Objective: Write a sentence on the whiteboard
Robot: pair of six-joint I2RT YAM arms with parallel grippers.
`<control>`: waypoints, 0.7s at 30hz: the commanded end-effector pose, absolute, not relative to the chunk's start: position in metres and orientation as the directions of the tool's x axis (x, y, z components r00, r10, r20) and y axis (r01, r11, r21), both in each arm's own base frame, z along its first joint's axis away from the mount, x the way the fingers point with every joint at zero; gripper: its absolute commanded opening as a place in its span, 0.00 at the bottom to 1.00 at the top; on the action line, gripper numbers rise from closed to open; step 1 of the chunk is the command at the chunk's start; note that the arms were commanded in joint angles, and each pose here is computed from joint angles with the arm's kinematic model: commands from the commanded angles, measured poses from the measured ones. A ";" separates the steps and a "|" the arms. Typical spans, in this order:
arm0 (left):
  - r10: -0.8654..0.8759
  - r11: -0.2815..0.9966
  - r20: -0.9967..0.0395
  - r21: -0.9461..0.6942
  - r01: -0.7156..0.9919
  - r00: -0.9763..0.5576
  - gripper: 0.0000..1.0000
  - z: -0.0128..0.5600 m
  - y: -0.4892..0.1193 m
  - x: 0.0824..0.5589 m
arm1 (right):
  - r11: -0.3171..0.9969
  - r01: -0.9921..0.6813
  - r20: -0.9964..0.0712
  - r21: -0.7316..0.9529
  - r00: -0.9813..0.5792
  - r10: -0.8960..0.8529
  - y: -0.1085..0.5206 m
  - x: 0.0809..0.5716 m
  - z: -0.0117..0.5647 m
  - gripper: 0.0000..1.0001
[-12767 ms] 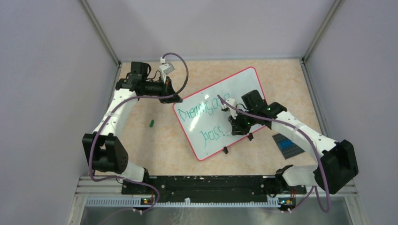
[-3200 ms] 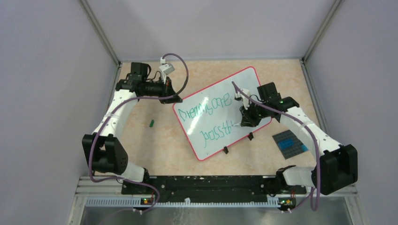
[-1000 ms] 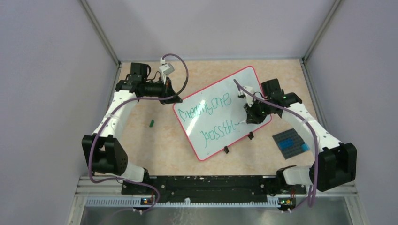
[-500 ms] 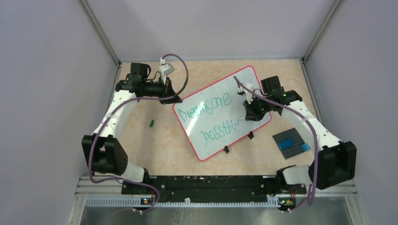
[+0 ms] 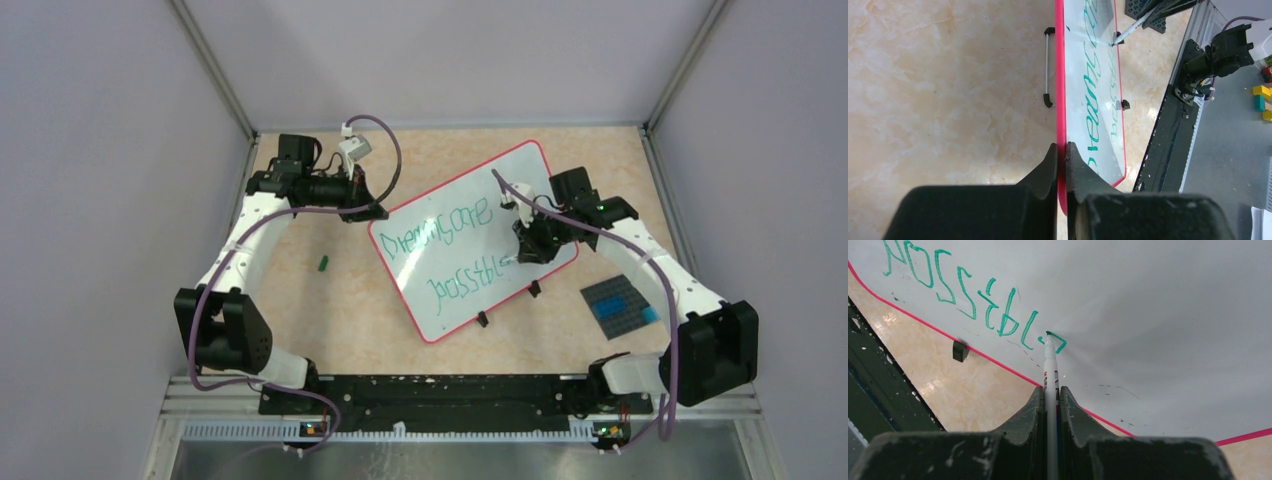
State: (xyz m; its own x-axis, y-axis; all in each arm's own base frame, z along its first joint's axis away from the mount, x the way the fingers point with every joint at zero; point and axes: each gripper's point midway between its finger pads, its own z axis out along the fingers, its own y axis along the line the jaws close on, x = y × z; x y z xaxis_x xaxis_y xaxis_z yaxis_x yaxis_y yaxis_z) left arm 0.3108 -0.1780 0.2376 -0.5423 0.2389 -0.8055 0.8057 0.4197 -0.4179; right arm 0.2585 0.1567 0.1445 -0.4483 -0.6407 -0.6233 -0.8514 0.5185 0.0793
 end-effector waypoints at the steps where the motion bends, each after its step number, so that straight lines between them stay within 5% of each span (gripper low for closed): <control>1: 0.296 0.437 -0.736 -0.463 0.771 -0.609 0.00 0.208 -0.178 0.294 | 0.509 -0.859 -0.630 0.053 -0.424 -0.651 0.156 0.257 0.135 0.00; 21: 0.294 0.440 -0.735 -0.464 0.769 -0.611 0.00 0.208 -0.178 0.294 | 0.564 -0.826 -0.642 -0.006 -0.429 -0.635 0.135 0.276 0.152 0.00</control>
State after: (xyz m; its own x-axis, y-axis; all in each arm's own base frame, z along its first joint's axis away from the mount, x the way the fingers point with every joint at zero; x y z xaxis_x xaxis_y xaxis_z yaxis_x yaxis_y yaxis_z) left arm 0.3106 -0.1781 0.2375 -0.5431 0.2386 -0.8051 0.8054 0.4192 -0.4191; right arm 0.2442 0.1353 0.1236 -0.5158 -0.6399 -0.5696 -0.8202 0.5609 0.1126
